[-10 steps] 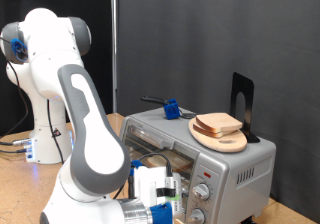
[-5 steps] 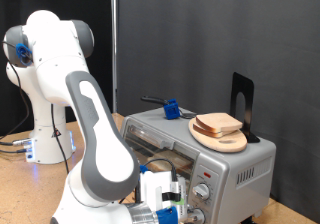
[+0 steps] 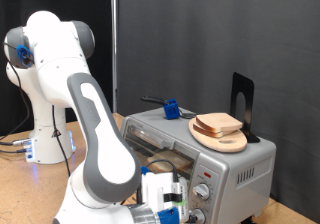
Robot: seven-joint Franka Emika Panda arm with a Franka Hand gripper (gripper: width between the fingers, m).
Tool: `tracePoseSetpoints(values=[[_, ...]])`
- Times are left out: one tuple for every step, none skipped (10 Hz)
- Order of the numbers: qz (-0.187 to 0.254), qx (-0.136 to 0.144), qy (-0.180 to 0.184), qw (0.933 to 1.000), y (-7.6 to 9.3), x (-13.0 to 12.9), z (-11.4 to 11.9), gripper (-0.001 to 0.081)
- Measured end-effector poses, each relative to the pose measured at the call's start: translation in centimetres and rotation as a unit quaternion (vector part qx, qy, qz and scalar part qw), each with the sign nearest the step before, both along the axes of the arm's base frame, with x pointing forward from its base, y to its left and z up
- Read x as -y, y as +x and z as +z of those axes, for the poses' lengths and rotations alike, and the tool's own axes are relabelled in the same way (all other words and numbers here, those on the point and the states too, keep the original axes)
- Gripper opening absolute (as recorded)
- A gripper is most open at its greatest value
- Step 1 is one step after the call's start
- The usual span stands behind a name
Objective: Make a piece of toast with the oven
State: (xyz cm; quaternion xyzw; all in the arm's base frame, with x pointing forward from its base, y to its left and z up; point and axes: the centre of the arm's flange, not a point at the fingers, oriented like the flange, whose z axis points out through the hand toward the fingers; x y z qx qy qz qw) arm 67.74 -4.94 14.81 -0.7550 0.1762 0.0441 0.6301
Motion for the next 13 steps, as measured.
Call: tracePoseSetpoints(values=[[0.0,0.0,0.0,1.0,0.0,0.0,0.0,0.0005],[0.0,0.0,0.0,1.0,0.0,0.0,0.0,0.0002],[0.0,-0.001,0.0,1.0,0.0,0.0,-0.1,0.0002],[0.0,-0.002,0.0,1.0,-0.1,-0.1,-0.2,0.0114],[0.0,-0.002,0.001,1.0,-0.1,-0.1,-0.2,0.0262],[0.0,-0.002,0.001,1.0,-0.1,-0.1,-0.2,0.0262],[0.0,-0.002,0.001,1.0,-0.1,-0.2,-0.2,0.0438],[0.001,-0.002,0.003,1.0,0.0,-0.5,-0.2,0.0438],[0.004,-0.001,0.006,1.0,0.0,-0.9,-0.1,0.0606],[0.004,0.0,0.008,1.0,0.1,-1.1,0.0,0.0753],[0.004,0.0,0.007,1.0,0.0,-1.1,0.0,0.0753],[0.004,0.001,0.007,1.0,0.0,-1.1,0.0,0.0798],[0.004,0.002,0.007,1.0,0.0,-1.1,0.0,0.0798]])
